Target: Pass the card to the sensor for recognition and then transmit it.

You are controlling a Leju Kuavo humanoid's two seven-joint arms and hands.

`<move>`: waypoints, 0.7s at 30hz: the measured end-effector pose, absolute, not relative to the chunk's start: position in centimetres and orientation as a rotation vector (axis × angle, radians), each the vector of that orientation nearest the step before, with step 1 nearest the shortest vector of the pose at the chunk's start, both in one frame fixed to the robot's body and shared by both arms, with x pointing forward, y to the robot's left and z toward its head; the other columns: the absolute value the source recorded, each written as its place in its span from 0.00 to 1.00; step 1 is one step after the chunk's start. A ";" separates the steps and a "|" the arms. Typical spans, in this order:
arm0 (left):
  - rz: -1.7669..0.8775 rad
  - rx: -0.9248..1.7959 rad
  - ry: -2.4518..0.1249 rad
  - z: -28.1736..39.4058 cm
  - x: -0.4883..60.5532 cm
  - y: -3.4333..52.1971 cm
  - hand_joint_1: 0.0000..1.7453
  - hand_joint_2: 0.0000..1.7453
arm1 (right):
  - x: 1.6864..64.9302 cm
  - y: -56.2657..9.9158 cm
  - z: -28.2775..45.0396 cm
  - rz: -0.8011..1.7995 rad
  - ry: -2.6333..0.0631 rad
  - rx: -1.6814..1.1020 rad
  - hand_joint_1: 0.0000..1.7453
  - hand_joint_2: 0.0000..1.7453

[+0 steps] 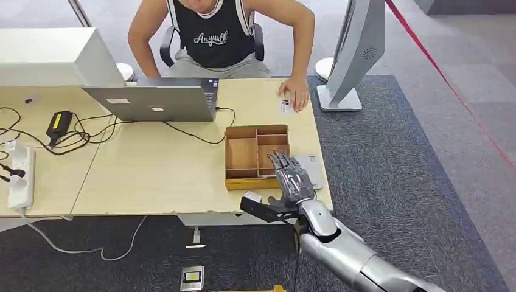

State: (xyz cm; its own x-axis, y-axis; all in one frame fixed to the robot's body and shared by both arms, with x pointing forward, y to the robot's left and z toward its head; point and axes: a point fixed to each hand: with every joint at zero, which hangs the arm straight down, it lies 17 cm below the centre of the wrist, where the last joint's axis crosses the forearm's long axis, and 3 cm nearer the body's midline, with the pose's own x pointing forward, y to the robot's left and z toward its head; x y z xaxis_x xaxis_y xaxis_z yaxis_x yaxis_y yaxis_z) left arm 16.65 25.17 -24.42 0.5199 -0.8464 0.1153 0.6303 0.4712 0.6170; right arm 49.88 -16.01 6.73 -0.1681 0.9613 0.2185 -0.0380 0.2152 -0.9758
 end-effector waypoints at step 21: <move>-0.937 0.545 -0.450 -24.4 16.7 25.0 0.00 0.00 | 51.1 -15.8 6.5 1.152 -1.397 -0.951 0.00 1.00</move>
State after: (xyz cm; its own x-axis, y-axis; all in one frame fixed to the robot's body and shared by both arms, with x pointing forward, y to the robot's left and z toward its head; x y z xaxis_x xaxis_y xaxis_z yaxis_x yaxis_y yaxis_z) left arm 16.72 25.03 -24.40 0.5191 -0.8454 0.1259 0.6272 0.4768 0.6158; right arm 51.07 -15.78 6.53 -0.1417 0.9637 0.2261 -0.0386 0.2228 -0.9741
